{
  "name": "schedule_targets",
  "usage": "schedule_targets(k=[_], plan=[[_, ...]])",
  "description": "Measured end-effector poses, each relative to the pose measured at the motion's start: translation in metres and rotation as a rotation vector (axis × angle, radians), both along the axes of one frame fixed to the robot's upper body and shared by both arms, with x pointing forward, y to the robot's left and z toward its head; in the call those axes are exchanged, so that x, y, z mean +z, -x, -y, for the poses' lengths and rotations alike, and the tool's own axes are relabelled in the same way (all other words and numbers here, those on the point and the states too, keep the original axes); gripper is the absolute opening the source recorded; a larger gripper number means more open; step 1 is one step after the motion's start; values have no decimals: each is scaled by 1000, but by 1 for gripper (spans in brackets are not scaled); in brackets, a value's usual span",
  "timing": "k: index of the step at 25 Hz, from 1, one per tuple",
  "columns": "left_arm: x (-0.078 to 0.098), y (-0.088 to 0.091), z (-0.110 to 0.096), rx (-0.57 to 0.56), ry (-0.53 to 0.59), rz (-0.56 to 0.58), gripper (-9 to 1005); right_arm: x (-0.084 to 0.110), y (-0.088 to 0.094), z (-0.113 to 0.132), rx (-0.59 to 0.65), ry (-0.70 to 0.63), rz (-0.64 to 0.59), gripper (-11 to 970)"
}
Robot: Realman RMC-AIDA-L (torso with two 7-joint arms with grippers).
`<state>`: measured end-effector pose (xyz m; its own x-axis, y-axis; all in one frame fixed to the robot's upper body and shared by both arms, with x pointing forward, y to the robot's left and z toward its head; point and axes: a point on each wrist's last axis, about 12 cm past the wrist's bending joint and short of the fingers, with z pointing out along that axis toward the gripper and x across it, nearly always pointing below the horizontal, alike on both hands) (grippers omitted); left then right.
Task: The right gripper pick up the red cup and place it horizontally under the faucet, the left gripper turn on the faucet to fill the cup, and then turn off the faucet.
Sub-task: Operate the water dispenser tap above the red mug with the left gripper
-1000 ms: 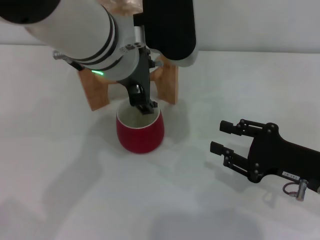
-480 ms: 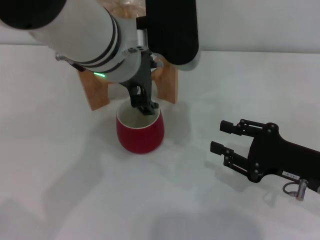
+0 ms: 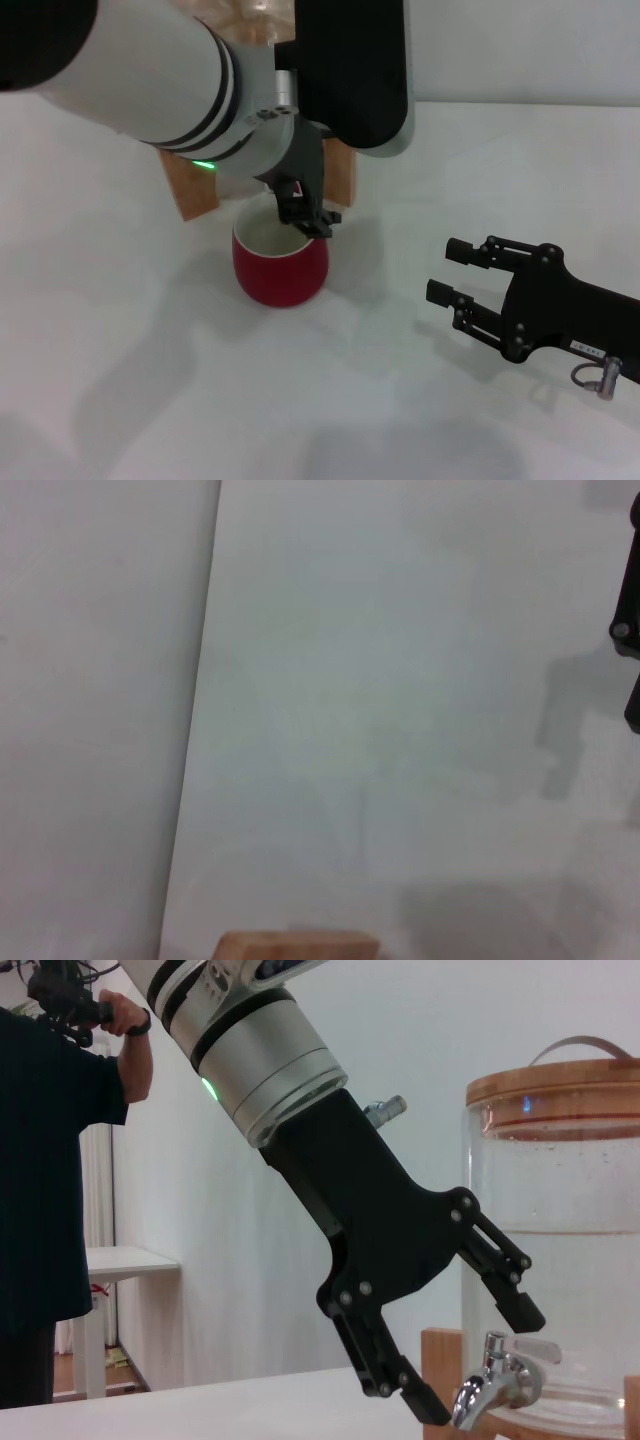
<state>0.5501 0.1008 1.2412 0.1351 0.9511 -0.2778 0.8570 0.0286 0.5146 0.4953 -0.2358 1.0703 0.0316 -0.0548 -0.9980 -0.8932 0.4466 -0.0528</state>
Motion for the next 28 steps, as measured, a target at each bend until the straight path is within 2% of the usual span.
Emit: schedule_targets(k=[8,19,28], plan=[[-8,-6,-2,25,-15,-15,887,0,1,0,5,-4,1,467],[-12,-18,6,21,-27,-9,887,-1,3,2,-2,-3,-5,467],[-12,-19,7,17,-27,-3,887,-1,3,4,-11,-4,-3,467]])
